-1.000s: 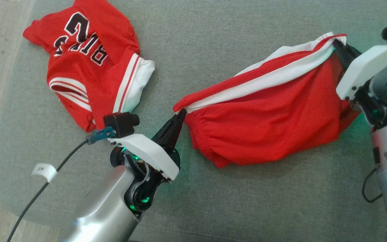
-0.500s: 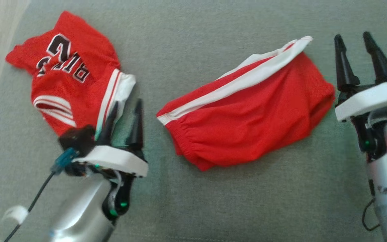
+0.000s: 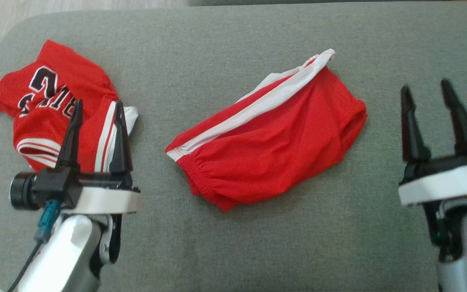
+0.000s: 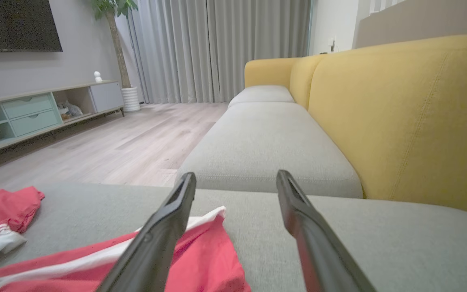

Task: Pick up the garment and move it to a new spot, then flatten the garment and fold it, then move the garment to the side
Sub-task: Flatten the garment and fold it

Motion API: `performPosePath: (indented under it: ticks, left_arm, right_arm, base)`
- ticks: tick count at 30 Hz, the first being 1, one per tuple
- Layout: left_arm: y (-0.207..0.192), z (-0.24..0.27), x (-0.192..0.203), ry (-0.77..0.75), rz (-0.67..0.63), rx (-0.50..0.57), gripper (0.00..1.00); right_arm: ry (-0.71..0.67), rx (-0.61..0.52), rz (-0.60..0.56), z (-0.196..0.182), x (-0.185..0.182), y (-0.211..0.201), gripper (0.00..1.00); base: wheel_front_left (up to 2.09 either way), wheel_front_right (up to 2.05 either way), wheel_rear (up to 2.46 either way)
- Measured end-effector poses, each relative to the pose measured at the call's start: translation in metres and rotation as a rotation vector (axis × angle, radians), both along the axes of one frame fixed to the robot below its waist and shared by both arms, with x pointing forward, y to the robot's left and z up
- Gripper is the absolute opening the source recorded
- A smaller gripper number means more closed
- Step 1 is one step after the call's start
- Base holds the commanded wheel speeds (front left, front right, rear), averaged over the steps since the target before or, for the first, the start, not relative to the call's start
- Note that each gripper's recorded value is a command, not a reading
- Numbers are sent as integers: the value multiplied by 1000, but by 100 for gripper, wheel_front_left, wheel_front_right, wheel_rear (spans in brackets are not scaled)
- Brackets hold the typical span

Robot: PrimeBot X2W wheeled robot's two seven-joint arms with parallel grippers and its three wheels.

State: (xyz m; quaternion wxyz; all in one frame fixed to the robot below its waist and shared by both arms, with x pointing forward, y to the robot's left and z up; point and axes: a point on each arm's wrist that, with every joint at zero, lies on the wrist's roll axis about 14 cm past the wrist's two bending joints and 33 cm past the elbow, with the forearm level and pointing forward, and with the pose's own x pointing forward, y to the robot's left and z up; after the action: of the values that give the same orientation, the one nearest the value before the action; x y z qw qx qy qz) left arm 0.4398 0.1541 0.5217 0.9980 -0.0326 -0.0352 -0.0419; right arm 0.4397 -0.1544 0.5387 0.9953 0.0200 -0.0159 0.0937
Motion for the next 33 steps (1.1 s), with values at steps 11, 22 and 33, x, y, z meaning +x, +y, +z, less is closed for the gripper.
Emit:
performPosePath:
  ticks: [11,22,33]
  left_arm:
    - [-4,-30,-23,129,-23,73,100]
    - [-3,-42,-35,180,-19,55,100]
    - [-2,-47,-33,190,-16,46,100]
  right_arm:
    - [160,5,-37,-33,-46,-7,100]
    - [170,9,-47,-32,-50,-9,100]
    - [231,20,-71,-49,-47,-18,100]
  base:
    - [0,0,0]
    - [0,0,0]
    - [0,0,0]
